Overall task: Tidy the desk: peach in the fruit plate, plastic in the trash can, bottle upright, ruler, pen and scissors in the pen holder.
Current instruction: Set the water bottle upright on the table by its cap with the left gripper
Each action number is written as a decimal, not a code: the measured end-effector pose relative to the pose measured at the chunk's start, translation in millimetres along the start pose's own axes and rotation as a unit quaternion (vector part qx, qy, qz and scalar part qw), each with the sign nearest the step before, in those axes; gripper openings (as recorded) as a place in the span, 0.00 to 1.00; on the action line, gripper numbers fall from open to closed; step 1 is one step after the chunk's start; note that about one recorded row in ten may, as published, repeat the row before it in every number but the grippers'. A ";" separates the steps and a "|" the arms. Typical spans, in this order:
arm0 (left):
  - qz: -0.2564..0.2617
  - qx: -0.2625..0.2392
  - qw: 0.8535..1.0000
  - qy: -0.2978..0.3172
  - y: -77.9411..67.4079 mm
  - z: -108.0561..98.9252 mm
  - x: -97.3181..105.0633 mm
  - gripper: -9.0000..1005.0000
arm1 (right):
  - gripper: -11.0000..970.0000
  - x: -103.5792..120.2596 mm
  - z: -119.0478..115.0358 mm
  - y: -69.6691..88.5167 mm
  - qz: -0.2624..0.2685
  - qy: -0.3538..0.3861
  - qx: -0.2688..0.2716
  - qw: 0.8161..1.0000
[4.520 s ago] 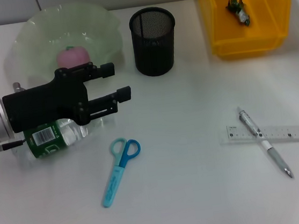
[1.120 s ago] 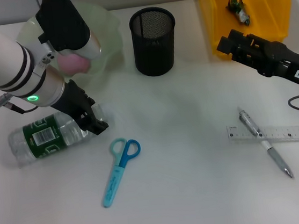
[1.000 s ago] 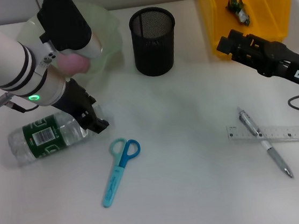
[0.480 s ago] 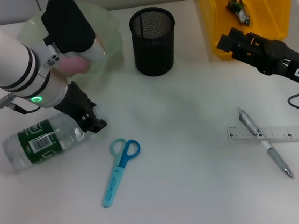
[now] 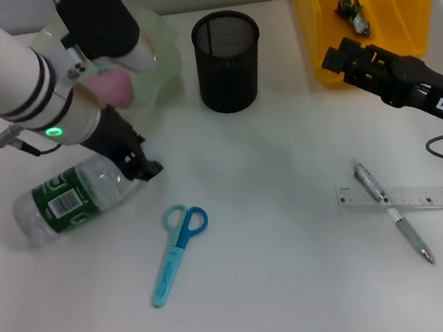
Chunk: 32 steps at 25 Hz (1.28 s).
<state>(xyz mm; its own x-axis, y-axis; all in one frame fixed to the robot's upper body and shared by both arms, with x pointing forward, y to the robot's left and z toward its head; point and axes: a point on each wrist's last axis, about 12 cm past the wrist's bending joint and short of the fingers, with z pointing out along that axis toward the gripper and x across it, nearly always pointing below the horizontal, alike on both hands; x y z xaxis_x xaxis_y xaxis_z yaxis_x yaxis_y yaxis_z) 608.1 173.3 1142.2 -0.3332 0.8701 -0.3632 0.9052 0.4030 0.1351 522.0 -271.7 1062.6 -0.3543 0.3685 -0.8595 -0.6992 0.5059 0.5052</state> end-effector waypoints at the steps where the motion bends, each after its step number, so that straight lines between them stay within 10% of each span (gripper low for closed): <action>1: -0.003 0.004 1.000 -0.009 -0.8 -4.6 -2.4 0.45 | 0.67 -0.2 -0.5 -0.1 0.000 -0.002 0.001 1.000; 16: -0.056 -0.011 0.993 -0.108 2.2 -65.7 2.3 0.45 | 0.67 0.6 1.3 0.6 0.007 -0.004 -0.001 1.000; 32: -0.087 -0.030 0.982 -0.168 -2.1 -87.5 21.4 0.45 | 0.67 2.4 7.0 1.8 0.016 -0.003 -0.006 1.000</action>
<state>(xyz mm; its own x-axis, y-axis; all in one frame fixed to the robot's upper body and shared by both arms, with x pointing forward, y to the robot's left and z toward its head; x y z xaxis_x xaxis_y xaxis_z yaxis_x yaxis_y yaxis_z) 575.9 215.9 1214.7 -0.3670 0.6479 -0.6675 0.8216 0.5622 0.0940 524.2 -264.5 1061.9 -0.3729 0.3882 -0.8428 -0.6956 0.4842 0.5308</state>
